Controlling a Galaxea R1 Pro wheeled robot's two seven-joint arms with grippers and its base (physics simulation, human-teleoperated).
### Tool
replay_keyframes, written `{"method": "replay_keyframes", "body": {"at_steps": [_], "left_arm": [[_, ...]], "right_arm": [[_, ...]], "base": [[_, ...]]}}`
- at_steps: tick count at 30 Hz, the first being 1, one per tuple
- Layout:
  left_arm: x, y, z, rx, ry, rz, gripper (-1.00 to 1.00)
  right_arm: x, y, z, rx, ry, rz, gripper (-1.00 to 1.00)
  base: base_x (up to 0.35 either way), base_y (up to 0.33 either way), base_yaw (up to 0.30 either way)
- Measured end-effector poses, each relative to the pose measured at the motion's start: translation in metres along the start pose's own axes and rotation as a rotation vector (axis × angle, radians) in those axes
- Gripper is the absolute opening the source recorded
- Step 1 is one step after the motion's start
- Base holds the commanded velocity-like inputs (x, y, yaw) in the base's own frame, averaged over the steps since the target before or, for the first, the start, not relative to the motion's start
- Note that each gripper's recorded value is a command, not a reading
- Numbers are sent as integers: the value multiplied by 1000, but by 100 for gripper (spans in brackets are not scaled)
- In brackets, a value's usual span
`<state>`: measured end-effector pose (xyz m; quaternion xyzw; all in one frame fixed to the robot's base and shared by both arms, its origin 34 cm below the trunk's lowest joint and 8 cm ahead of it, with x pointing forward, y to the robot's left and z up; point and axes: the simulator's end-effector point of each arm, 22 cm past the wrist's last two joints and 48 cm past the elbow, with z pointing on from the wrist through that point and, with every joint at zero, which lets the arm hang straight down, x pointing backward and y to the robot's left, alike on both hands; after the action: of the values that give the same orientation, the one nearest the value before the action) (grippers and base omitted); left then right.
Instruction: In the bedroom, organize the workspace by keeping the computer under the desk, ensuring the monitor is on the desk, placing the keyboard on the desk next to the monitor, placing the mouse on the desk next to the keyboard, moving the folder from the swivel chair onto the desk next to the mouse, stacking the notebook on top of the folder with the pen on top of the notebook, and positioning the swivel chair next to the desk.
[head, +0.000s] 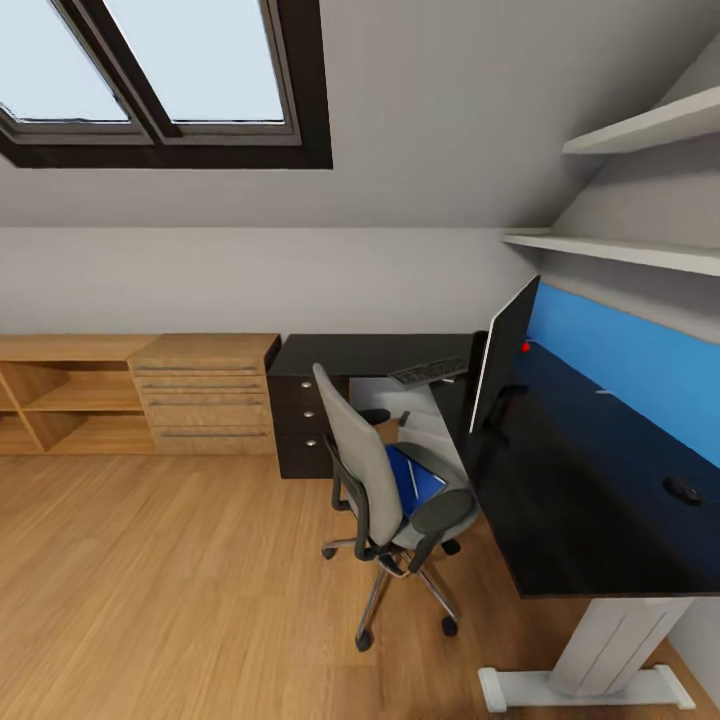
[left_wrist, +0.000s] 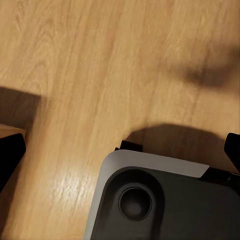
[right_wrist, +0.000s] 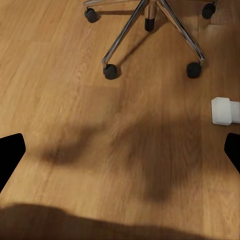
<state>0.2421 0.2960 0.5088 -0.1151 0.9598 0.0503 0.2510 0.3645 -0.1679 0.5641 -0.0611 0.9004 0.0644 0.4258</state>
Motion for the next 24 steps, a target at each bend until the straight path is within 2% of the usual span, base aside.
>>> {"method": "replay_keyframes", "body": {"at_steps": [17,24], "left_arm": [[11,0,24,-2,-9,-1,100],[18,-1,34,-3,-5,-2,100]], "right_arm": [[20,0,17,1,-3,6,100],[30,-3,24,7,-2,4,100]], "base": [[0,0,0],[0,0,-178]]}}
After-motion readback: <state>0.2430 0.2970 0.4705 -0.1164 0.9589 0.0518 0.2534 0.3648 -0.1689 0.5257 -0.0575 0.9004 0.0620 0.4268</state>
